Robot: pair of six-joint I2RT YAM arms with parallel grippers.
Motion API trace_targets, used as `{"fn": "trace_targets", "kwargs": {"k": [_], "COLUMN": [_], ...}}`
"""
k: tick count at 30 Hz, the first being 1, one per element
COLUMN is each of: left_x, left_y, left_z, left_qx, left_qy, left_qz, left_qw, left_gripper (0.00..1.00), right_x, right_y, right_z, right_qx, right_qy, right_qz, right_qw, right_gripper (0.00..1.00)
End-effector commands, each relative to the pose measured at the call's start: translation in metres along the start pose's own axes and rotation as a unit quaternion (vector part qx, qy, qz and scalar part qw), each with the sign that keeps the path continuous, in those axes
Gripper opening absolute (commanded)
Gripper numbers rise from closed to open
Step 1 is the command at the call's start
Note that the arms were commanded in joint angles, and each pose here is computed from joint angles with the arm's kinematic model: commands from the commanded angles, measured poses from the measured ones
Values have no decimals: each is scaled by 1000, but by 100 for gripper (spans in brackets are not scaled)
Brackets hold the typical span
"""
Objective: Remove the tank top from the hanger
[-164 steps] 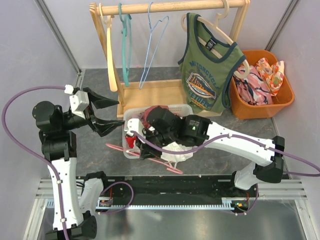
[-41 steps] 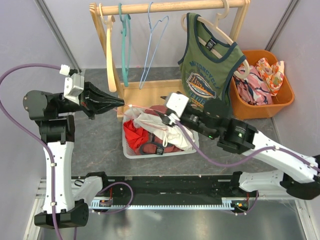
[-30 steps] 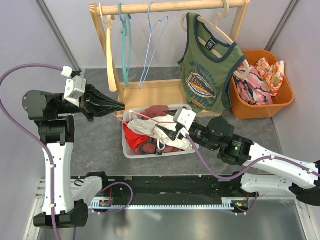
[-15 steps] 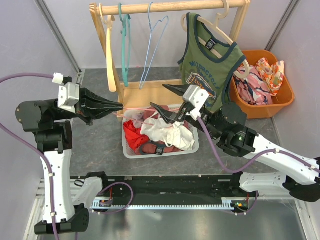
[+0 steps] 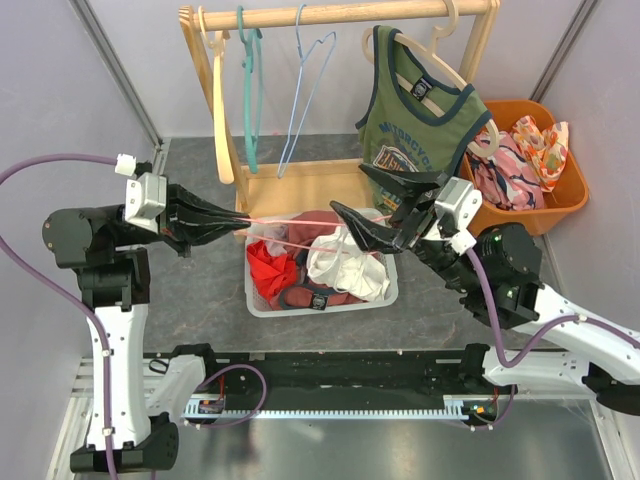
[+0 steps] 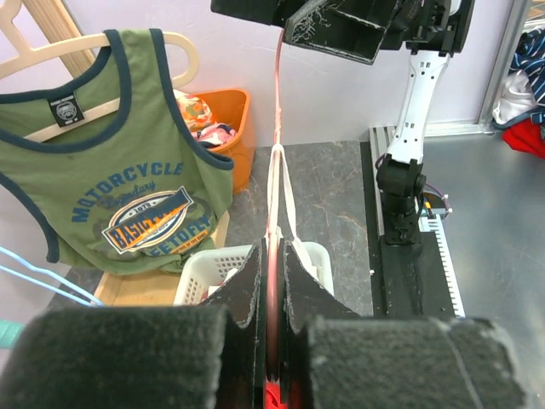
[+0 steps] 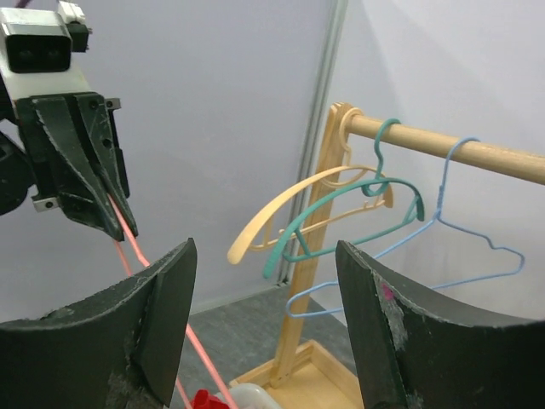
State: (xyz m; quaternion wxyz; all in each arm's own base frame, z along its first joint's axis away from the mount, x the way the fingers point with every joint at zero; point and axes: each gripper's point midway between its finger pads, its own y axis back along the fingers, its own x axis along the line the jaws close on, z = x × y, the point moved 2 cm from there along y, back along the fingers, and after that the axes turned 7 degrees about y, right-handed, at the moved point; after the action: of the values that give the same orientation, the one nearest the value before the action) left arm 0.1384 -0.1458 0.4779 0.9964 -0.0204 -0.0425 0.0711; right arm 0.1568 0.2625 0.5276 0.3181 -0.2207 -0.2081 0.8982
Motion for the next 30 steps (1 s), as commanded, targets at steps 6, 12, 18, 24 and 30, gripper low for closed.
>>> {"fn": "trace_targets", "kwargs": {"k": [6, 12, 18, 24, 30], "left_x": [-10, -13, -16, -16, -16], "left_y": [6, 7, 8, 8, 8], "left_z": [-15, -25, -29, -27, -32], "left_qx": [22, 24, 27, 27, 28], "left_qy": [9, 23, 33, 34, 43], "left_qz": [-12, -13, -17, -17, -20], "left_qw": [1000, 999, 999, 999, 998], "left_gripper": [2, 2, 2, 2, 2], "right_x": [-41, -54, -42, 8, 38], "right_y": [25, 12, -9, -57, -72], "right_z": [110, 155, 164, 108, 110], "right_qx": [-109, -198, -228, -159, -185], "right_qy": [-34, -38, -56, -81, -114], "right_qz": [-14, -36, -7, 81, 155], "right_qw": [993, 979, 972, 981, 964], "right_gripper": [76, 77, 76, 76, 73]}}
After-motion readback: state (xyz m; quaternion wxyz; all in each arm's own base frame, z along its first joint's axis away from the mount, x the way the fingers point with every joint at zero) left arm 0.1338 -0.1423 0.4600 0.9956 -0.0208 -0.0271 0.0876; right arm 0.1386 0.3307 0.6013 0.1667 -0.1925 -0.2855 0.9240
